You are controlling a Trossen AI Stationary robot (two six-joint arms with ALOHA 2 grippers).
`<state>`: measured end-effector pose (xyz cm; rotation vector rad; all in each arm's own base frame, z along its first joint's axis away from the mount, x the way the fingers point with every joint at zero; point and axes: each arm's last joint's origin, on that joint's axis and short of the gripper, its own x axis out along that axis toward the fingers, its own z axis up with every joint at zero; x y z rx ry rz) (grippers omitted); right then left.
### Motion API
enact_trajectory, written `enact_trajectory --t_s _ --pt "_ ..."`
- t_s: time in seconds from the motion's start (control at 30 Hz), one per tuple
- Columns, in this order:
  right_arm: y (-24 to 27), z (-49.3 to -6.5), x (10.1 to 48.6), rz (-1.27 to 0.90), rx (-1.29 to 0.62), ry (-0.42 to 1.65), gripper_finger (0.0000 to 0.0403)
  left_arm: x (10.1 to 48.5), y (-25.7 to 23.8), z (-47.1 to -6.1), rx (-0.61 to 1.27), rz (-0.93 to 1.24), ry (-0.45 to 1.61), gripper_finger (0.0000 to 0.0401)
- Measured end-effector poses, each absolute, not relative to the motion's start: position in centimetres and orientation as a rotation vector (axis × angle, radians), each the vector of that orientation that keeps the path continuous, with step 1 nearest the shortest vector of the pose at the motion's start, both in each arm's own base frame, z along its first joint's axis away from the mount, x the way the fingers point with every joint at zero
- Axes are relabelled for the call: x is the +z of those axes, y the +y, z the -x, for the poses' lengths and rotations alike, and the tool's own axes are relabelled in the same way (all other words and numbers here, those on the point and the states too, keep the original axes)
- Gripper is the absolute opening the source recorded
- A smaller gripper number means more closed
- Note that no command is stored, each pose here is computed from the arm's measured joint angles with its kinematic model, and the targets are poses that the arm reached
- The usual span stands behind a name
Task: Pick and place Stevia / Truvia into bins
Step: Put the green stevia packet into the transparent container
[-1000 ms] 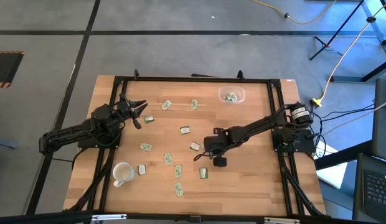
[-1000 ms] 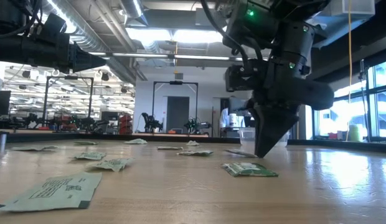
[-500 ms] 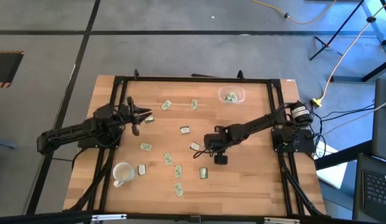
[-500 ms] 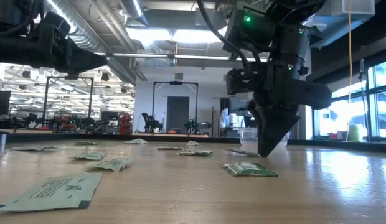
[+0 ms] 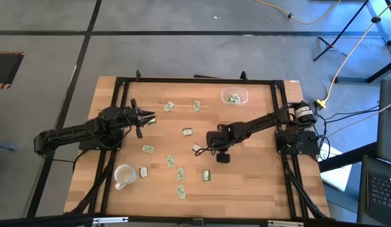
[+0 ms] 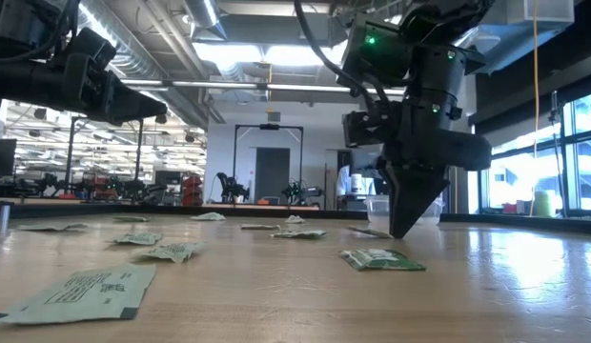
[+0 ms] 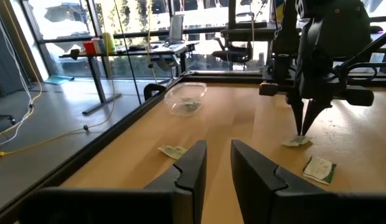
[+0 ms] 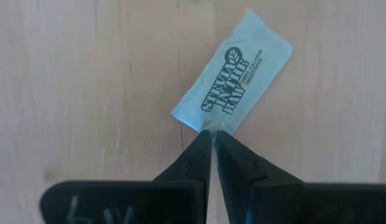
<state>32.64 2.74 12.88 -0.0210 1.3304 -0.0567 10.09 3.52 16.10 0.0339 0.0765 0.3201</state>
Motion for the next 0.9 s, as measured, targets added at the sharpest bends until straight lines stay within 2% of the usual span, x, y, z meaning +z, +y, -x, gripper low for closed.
enact_trajectory --t_s 0.23,0.63,0.9 --pt "2.73 -32.63 12.87 0.047 -0.039 1.332 0.004 16.11 3.52 -10.09 0.32 -0.034 0.076 0.0068" --pt "2.61 -32.62 12.87 0.059 -0.051 1.334 0.0135 16.11 3.52 -10.09 0.32 -0.035 0.076 0.0068" --pt "2.73 -33.4 13.64 0.081 -0.022 1.32 0.0139 16.1 3.52 -10.09 0.32 -0.035 0.077 0.0068"
